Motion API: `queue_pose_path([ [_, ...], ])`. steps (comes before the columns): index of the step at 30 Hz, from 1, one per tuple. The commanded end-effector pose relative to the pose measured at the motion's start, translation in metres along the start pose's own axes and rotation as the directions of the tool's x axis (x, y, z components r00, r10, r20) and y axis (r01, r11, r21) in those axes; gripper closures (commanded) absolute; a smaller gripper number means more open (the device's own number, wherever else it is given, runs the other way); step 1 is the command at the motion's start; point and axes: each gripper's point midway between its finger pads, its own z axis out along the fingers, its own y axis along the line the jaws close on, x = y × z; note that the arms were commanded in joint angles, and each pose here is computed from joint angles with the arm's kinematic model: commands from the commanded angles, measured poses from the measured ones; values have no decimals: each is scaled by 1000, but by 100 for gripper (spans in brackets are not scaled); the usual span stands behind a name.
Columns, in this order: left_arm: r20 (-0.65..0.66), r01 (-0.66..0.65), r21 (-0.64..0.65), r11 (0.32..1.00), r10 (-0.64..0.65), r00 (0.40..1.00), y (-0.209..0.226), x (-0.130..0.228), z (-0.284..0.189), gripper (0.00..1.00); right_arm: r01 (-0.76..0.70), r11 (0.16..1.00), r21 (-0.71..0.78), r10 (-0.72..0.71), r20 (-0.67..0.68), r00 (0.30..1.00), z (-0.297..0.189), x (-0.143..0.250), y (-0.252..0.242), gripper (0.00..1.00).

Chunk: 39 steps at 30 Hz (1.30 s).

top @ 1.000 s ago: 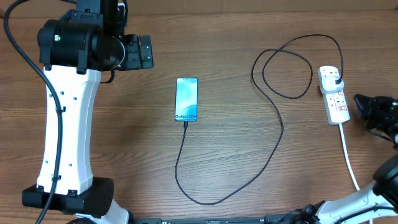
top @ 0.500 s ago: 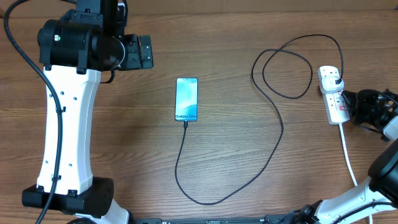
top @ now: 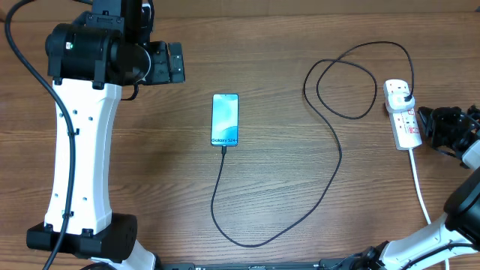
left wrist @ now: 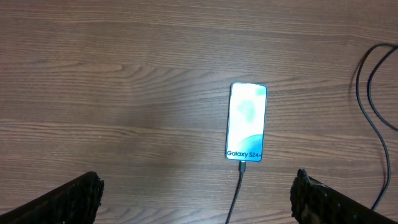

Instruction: Plug charger to phone and switch on socket

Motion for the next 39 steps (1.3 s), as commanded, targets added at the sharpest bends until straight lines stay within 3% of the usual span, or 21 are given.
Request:
queue_pose_path([
  [1, 6, -12, -12, 1000, 12, 1000, 2, -1, 0, 0, -4, 1000, 6, 4, -1, 1000, 6, -1, -6, 96],
  [10, 6, -12, -12, 1000, 12, 1000, 2, -1, 0, 1, -46, 998, -46, 42, -73, 996, 25, 7, -20, 96],
  [21, 6, -12, -12, 1000, 12, 1000, 2, -1, 0, 0, -73, 994, -79, 67, -71, 995, 27, 4, -13, 96],
  [39, 6, -12, -12, 1000, 12, 1000, 2, -1, 0, 0, -85, 995, -46, 79, -118, 990, 36, 20, -21, 96],
])
